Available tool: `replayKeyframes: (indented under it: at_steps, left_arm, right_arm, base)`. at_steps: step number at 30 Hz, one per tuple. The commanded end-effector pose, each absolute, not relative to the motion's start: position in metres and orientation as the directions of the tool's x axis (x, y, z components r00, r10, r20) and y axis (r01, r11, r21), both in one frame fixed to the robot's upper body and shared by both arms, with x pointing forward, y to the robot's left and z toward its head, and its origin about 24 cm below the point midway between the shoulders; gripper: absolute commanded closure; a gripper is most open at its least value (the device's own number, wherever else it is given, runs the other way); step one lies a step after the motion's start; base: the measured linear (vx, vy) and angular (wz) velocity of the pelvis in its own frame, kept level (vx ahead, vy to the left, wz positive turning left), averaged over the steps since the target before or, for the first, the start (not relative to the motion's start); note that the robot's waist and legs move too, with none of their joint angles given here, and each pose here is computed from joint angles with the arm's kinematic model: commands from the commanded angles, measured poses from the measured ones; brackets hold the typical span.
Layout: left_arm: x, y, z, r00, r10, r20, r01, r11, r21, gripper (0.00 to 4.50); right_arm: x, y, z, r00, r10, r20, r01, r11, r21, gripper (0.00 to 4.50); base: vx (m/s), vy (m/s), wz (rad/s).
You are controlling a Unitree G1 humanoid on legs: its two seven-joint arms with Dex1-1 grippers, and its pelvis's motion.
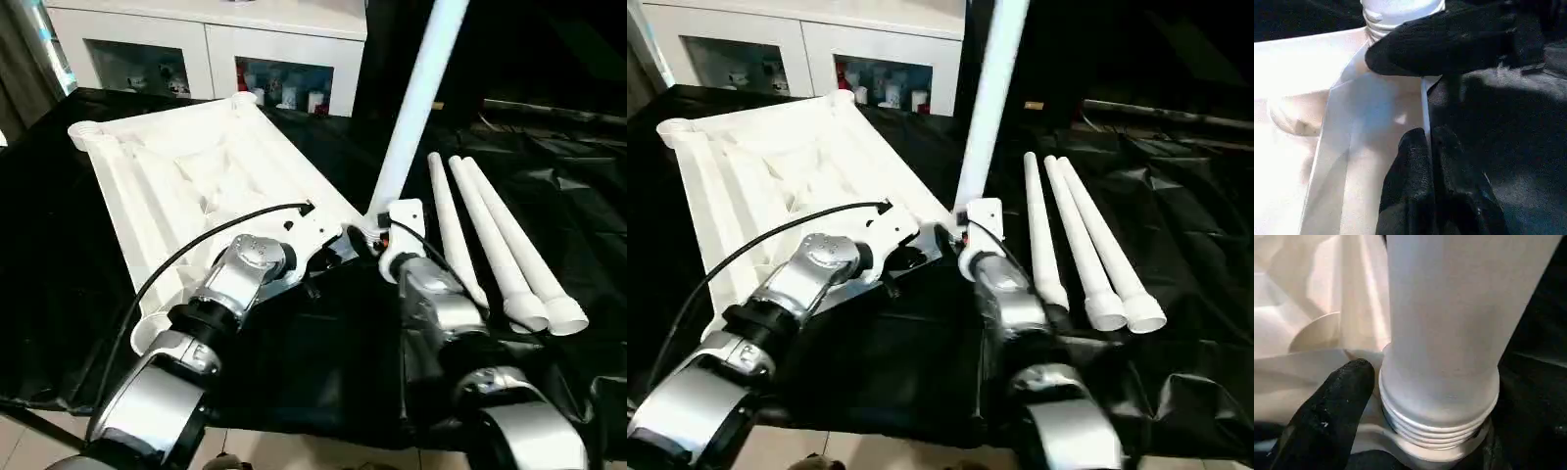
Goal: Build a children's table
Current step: Rotate leg to tighten
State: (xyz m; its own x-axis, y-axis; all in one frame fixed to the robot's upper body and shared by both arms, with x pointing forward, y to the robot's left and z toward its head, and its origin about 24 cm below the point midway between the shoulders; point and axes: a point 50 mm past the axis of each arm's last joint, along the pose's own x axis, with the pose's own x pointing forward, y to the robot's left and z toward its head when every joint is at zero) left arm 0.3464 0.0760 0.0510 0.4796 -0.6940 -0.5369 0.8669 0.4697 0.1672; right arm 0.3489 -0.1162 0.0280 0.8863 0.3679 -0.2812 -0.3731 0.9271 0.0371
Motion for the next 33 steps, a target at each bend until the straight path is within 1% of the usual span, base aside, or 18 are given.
replayKeyframes:
  at_steps: [1,2,3,4,6,8,10,13,16,21,22,23,26,28,29,31,32,33]
  left_arm:
    - [0.335,0.080,0.036,0.412,-0.725,-0.552,0.900,0.419,0.121,4.50]
    - [0.333,0.083,0.035,0.399,-0.735,-0.549,0.907,0.406,0.116,4.50]
    - [0.331,0.089,0.035,0.382,-0.744,-0.549,0.915,0.387,0.112,4.50]
    - [0.330,0.092,0.035,0.371,-0.751,-0.546,0.920,0.376,0.107,4.50]
    - [0.329,0.093,0.036,0.361,-0.758,-0.543,0.924,0.368,0.102,4.50]
    - [0.323,0.098,0.037,0.309,-0.788,-0.532,0.947,0.309,0.092,4.50]
    - [0.314,0.104,0.038,0.227,-0.821,-0.525,0.971,0.232,0.057,4.50]
    - [0.310,0.108,0.039,0.200,-0.822,-0.532,0.977,0.206,0.050,4.50]
    - [0.308,0.117,0.039,0.188,-0.817,-0.545,0.981,0.189,0.054,4.50]
    - [0.307,0.120,0.041,0.191,-0.816,-0.545,0.980,0.193,0.055,4.50]
    - [0.307,0.121,0.041,0.193,-0.817,-0.543,0.979,0.195,0.055,4.50]
    - [0.307,0.121,0.041,0.193,-0.817,-0.543,0.979,0.195,0.055,4.50]
    - [0.306,0.121,0.042,0.194,-0.819,-0.540,0.979,0.197,0.054,4.50]
    - [0.306,0.122,0.042,0.195,-0.819,-0.540,0.979,0.199,0.052,4.50]
    - [0.306,0.122,0.042,0.196,-0.819,-0.540,0.978,0.200,0.051,4.50]
    - [0.306,0.123,0.041,0.200,-0.817,-0.541,0.977,0.208,0.048,4.50]
    - [0.307,0.123,0.041,0.206,-0.815,-0.542,0.975,0.215,0.047,4.50]
    - [0.307,0.123,0.040,0.210,-0.813,-0.543,0.974,0.221,0.046,4.50]
  right_arm:
    - [0.345,-0.123,0.030,0.848,0.444,-0.290,-0.456,0.890,0.030,0.71]
    - [0.344,-0.128,0.033,0.836,0.471,-0.282,-0.484,0.875,0.026,0.71]
    - [0.340,-0.137,0.038,0.801,0.531,-0.276,-0.547,0.837,0.024,0.71]
    - [0.338,-0.140,0.040,0.781,0.561,-0.275,-0.580,0.815,0.017,0.71]
    - [0.337,-0.143,0.042,0.763,0.584,-0.276,-0.606,0.796,0.009,0.71]
    - [0.332,-0.150,0.046,0.709,0.646,-0.283,-0.672,0.741,0.010,0.71]
    - [0.326,-0.157,0.051,0.637,0.712,-0.297,-0.739,0.673,0.027,0.71]
    - [0.323,-0.159,0.052,0.598,0.740,-0.308,-0.769,0.638,0.038,0.71]
    - [0.315,-0.162,0.054,0.512,0.791,-0.335,-0.825,0.561,0.064,0.71]
    - [0.314,-0.162,0.053,0.496,0.796,-0.346,-0.833,0.549,0.071,0.71]
    - [0.313,-0.161,0.052,0.490,0.799,-0.349,-0.835,0.545,0.077,0.86]
    - [0.313,-0.160,0.052,0.489,0.800,-0.348,-0.835,0.544,0.079,0.86]
    - [0.313,-0.158,0.053,0.479,0.812,-0.333,-0.838,0.536,0.101,1.07]
    - [0.312,-0.156,0.053,0.472,0.818,-0.329,-0.842,0.529,0.109,1.32]
    - [0.312,-0.156,0.053,0.469,0.821,-0.327,-0.843,0.527,0.113,1.32]
    - [0.311,-0.154,0.052,0.469,0.822,-0.324,-0.841,0.527,0.121,1.56]
    - [0.310,-0.154,0.050,0.473,0.820,-0.322,-0.837,0.532,0.125,1.56]
    - [0.310,-0.154,0.049,0.476,0.819,-0.321,-0.834,0.536,0.128,1.69]
  base:
    - [0.000,0.000,0.00]
    - [0.000,0.000,0.00]
    - [0.000,0.000,0.00]
    - [0.000,0.000,0.00]
    - [0.000,0.000,0.00]
    - [0.000,0.000,0.00]
    - [0.000,0.000,0.00]
    - [0.000,0.000,0.00]
    - [0.000,0.000,0.00]
    - [0.000,0.000,0.00]
    - [0.000,0.000,0.00]
    - [0.000,0.000,0.00]
    - [0.000,0.000,0.00]
    - [0.000,0.000,0.00]
    - [0.000,0.000,0.00]
    - [0.000,0.000,0.00]
    - [0.000,0.000,0.00]
    - [0.000,0.000,0.00]
